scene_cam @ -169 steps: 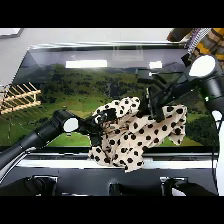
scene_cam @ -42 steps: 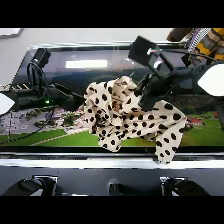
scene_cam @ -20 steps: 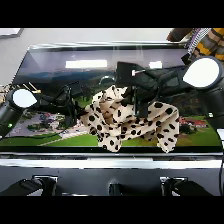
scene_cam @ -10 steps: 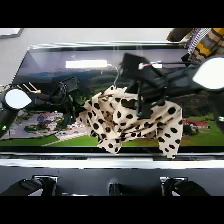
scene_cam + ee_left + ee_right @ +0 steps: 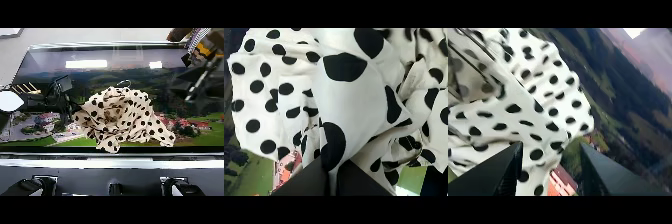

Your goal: Fold the clothes and pants, and hang the long-sleeved shirts on hangers.

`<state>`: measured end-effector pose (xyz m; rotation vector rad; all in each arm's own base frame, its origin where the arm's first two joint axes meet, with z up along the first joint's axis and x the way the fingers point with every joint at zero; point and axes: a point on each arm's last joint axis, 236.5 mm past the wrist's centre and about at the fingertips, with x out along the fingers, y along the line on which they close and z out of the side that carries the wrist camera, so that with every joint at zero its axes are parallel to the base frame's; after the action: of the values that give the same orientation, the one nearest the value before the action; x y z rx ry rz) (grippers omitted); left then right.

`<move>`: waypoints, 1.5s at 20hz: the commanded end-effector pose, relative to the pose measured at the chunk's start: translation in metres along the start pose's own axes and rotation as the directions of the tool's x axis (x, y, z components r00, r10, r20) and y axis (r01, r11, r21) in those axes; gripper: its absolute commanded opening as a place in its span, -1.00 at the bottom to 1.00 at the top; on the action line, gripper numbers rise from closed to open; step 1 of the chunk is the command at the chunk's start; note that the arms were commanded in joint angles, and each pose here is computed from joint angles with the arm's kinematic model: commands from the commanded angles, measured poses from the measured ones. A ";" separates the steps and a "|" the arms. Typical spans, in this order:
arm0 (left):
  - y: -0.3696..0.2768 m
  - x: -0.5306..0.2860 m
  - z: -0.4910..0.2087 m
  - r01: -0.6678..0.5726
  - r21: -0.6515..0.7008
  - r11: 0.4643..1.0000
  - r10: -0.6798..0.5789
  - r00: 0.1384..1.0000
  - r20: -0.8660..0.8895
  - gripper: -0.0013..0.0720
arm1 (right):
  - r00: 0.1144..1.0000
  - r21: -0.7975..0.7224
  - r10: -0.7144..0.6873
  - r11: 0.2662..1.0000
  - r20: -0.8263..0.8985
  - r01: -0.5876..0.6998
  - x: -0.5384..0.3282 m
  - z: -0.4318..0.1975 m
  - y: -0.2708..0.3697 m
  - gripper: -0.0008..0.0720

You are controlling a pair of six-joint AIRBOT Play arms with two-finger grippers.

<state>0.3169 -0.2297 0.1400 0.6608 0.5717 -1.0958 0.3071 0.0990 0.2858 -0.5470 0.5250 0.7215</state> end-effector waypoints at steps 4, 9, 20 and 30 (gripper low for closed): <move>-0.003 -0.023 0.014 -0.043 0.033 0.999 0.041 0.998 0.042 -0.92 | 0.983 0.059 0.113 0.993 -0.142 -0.106 0.040 -0.078 0.002 0.21; -0.010 -0.032 0.023 -0.049 0.049 0.998 0.046 0.997 0.069 -0.92 | 0.979 0.120 0.196 0.975 -0.054 -0.189 0.099 -0.085 -0.011 0.42; -0.010 -0.031 0.023 -0.047 0.047 0.998 0.044 0.996 0.071 -0.92 | 0.927 0.071 0.368 0.925 0.075 -0.373 0.167 -0.095 -0.009 0.42; -0.010 -0.031 0.024 -0.044 0.019 0.999 0.043 0.996 0.073 -0.92 | 0.871 0.014 0.491 0.871 0.022 -0.491 0.187 -0.092 0.034 -0.91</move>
<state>0.3014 -0.2296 0.1765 0.6570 0.4756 -1.0728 0.3889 0.1424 0.0930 -0.4022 0.6468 1.1626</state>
